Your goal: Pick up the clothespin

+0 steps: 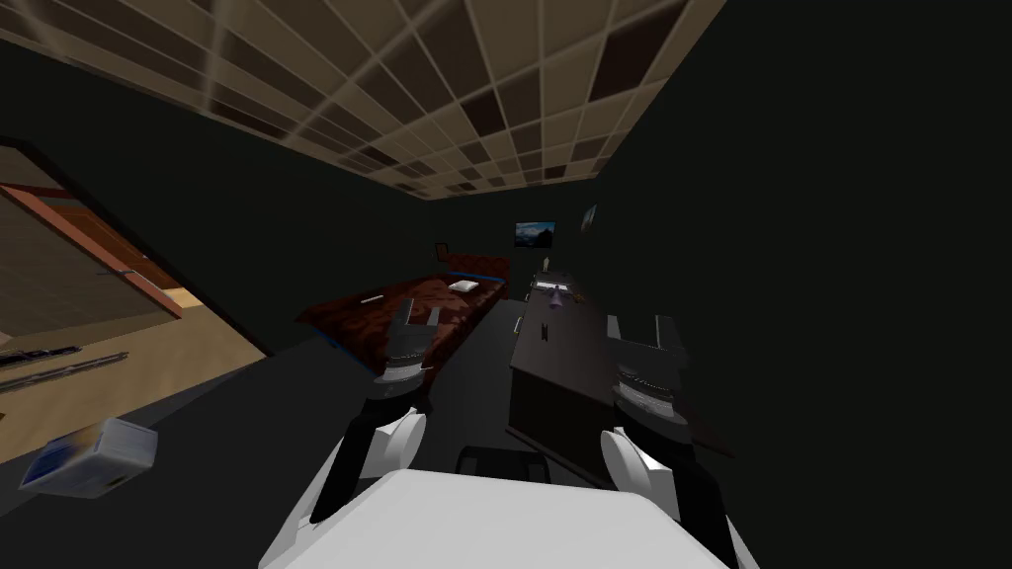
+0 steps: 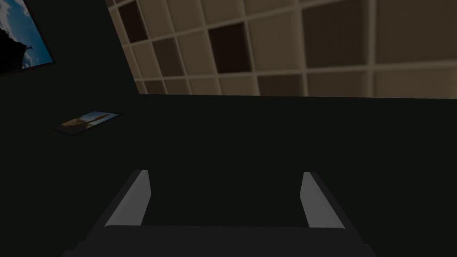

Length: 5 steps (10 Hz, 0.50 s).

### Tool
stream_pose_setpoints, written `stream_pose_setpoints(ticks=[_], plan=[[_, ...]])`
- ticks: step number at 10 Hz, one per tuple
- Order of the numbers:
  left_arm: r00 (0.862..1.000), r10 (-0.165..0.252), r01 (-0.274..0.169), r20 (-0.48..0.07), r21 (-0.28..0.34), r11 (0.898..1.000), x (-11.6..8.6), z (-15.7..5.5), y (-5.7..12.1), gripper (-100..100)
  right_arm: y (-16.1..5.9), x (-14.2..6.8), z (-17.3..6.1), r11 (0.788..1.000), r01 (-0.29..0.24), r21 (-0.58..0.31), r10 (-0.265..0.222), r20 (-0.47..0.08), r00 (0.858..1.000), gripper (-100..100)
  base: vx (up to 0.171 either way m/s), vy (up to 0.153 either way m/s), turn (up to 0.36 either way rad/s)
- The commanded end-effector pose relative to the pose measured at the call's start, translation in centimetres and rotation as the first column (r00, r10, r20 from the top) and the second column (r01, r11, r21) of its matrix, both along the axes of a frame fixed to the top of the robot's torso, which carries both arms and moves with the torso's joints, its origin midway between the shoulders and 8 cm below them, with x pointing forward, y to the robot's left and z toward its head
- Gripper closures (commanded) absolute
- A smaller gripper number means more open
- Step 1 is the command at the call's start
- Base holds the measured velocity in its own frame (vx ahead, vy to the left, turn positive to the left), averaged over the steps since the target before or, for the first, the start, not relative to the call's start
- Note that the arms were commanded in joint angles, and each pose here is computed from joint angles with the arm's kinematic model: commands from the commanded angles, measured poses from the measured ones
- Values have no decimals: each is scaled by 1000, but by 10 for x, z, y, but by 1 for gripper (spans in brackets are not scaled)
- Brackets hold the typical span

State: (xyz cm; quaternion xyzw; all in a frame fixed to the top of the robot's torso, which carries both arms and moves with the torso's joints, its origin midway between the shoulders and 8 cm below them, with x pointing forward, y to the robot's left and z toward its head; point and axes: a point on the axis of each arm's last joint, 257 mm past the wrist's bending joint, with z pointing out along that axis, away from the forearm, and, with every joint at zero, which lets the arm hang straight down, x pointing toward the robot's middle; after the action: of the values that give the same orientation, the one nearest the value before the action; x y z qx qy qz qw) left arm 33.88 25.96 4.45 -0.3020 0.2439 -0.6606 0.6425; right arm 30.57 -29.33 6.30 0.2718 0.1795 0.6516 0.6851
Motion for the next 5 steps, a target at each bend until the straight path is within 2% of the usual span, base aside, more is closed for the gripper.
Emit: stream_pose_setpoints(ticks=[1,3,5], plan=[[1000,0,0,0,0,1000,0,0,0,0,2,1,-3,999,4,-43,-4,-17,1000,-100,-8,17,54],[1000,0,0,0,0,1000,0,0,0,0,4,2,-10,992,21,-122,-28,-53,998,-100,-17,40,112],[1000,0,0,0,0,1000,0,0,0,0,3,2,-23,973,51,-225,-76,-100,992,-100,-17,68,163]])
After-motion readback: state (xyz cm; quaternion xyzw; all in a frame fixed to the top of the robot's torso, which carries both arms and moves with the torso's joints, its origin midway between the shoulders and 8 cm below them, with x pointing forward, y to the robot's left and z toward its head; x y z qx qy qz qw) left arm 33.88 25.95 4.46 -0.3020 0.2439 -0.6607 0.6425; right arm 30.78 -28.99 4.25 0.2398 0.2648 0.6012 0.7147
